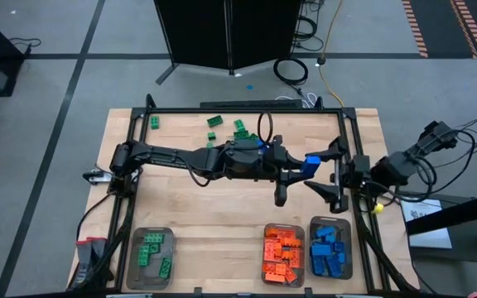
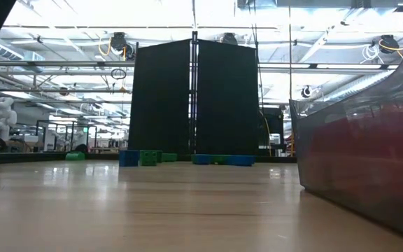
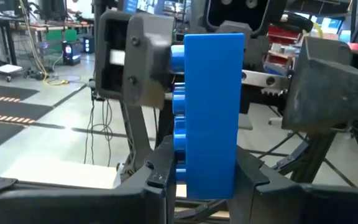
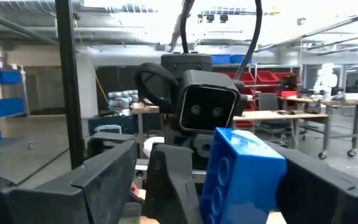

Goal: Sort blocks
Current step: Put the blue game piece into the right black bin, then put the green game piece into the left black bin

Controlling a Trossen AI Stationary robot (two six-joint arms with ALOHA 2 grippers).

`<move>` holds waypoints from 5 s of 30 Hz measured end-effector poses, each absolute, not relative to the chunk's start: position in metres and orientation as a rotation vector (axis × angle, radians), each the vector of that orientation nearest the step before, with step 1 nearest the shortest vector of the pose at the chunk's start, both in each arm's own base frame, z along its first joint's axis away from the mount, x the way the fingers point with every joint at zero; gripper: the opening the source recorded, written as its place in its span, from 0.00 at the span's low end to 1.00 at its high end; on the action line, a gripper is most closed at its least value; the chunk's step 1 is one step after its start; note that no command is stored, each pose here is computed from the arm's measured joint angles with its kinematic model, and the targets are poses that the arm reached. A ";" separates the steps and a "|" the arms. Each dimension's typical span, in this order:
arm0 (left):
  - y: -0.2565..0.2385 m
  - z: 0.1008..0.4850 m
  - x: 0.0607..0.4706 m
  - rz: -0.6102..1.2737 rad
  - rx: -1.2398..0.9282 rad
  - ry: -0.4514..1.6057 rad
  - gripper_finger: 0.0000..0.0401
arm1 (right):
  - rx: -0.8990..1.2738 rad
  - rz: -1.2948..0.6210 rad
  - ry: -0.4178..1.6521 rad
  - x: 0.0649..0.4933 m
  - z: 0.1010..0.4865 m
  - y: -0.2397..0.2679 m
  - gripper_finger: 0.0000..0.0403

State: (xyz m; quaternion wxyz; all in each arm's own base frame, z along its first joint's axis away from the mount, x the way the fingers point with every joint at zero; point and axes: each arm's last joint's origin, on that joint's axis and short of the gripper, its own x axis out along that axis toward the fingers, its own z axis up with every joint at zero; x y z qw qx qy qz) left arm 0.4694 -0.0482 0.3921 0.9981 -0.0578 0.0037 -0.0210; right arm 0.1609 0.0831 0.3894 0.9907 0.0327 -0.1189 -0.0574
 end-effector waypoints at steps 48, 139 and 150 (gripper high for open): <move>-0.034 0.336 0.450 0.260 -0.071 0.605 0.66 | 0.710 -0.061 0.866 0.125 0.268 0.115 0.19; 0.205 0.155 0.424 0.459 -0.226 1.369 0.66 | 0.610 -0.209 1.191 0.113 0.226 0.149 0.68; 0.173 0.152 0.408 0.385 -0.360 1.630 0.66 | 0.625 -0.214 1.186 0.113 0.226 0.150 0.68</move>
